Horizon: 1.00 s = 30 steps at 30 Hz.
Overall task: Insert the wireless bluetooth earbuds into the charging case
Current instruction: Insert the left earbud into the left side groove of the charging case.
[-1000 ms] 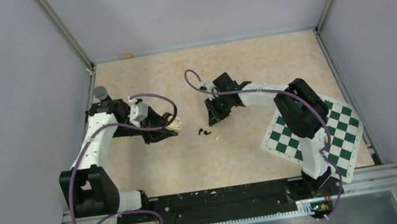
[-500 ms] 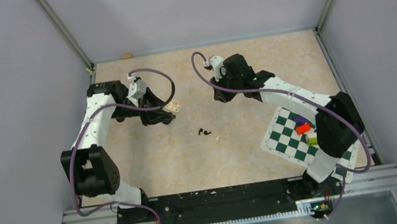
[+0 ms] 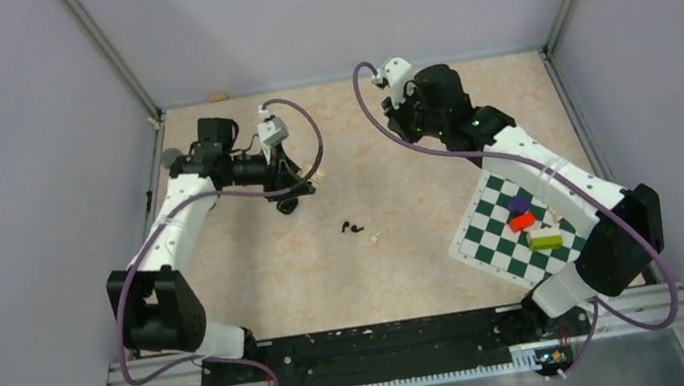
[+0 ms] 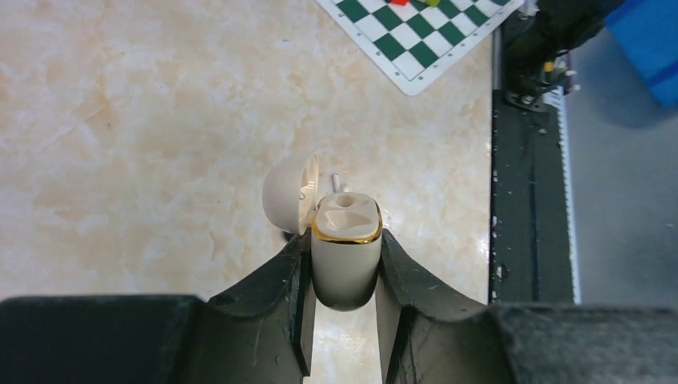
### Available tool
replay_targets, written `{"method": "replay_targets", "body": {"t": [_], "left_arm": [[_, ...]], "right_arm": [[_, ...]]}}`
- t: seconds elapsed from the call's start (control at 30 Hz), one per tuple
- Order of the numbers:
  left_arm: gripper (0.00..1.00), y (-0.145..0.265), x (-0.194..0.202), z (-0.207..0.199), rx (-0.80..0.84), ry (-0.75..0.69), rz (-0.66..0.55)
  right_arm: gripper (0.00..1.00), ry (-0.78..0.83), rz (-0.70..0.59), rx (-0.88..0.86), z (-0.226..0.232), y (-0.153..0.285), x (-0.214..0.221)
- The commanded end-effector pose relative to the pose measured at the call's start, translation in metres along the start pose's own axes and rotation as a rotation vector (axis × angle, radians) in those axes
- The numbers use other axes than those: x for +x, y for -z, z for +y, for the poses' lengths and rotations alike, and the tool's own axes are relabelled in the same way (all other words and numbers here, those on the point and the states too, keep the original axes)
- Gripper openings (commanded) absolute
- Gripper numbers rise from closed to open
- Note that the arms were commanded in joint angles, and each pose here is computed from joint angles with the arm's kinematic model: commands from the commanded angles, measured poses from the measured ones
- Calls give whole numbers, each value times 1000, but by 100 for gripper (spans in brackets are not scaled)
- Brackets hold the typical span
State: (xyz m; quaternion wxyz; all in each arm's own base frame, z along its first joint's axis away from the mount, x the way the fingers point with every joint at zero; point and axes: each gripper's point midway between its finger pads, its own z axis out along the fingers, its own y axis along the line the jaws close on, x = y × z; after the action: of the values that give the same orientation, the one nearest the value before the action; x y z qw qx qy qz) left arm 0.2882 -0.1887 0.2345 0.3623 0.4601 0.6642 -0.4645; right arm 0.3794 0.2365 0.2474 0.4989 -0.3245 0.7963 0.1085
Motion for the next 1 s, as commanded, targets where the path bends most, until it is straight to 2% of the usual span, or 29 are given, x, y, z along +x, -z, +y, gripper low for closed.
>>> {"method": "replay_targets", "body": {"t": [0.0, 0.17, 0.27, 0.43, 0.53, 0.73, 0.97], "left_arm": [[0, -8, -50, 27, -200, -144, -159], [0, -26, -73, 14, -202, -181, -351], [0, -41, -67, 3, -164, -183, -440], [0, -58, -56, -32, -70, -320, -616], [0, -71, -49, -33, -69, -281, -613], [0, -79, -43, -43, -50, -296, -627], [0, -85, -32, -48, -21, -308, -602]], "right_arm": [[13, 57, -162, 57, -16, 43, -59], [13, 166, -250, -4, -2, 70, -76], [13, 279, -304, -7, 11, 88, -88], [14, 376, -371, -72, 42, 105, -100], [14, 412, -367, -124, 57, 104, -95], [14, 515, -319, -163, 85, 88, -71], [14, 529, -322, -229, 113, 86, -60]]}}
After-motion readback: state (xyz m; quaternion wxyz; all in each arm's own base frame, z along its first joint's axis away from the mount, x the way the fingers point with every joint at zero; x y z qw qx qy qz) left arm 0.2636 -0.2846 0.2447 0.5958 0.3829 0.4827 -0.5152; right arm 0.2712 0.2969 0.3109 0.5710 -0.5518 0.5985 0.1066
